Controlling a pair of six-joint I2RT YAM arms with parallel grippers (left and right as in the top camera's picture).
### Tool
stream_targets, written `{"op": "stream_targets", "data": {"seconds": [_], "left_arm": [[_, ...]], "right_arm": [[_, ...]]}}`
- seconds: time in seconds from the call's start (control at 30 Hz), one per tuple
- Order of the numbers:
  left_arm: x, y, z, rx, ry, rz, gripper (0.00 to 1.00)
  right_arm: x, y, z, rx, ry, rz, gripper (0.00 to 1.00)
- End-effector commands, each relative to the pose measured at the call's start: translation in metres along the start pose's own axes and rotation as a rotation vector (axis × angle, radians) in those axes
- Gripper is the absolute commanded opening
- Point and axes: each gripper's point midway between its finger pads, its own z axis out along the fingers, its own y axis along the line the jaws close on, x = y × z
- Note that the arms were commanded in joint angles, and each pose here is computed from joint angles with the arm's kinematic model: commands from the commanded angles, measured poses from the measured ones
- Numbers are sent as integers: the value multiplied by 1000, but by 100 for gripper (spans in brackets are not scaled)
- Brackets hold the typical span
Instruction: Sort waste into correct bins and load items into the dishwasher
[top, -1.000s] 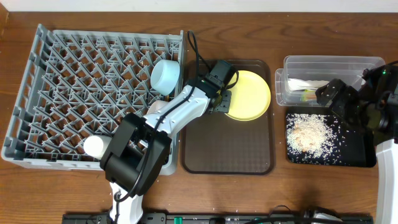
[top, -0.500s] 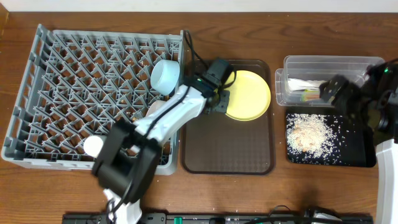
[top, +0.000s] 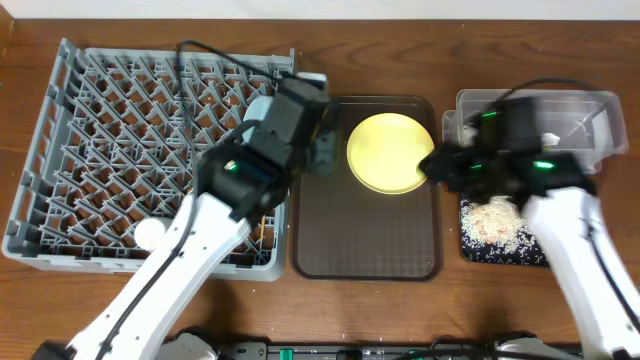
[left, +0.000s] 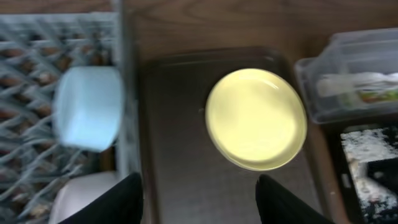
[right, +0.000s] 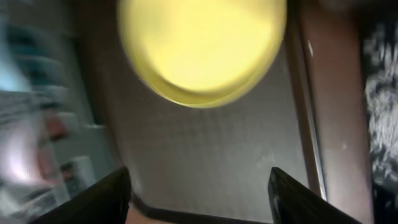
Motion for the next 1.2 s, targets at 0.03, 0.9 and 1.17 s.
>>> {"op": "stream_targets", "data": {"seconds": [0.03,0.9,1.17], "left_arm": [[0,19,-16,-69,-12,-5,60],[13,18,-17,-51,47,-2,75],[15,1,-17,46,65,-9,90]], "right_arm": [[-7,-21,34,215,-104,190,71],[0,-36,130,327,-12,164,1],[-39,18,52,73,-166,-167,1]]}}
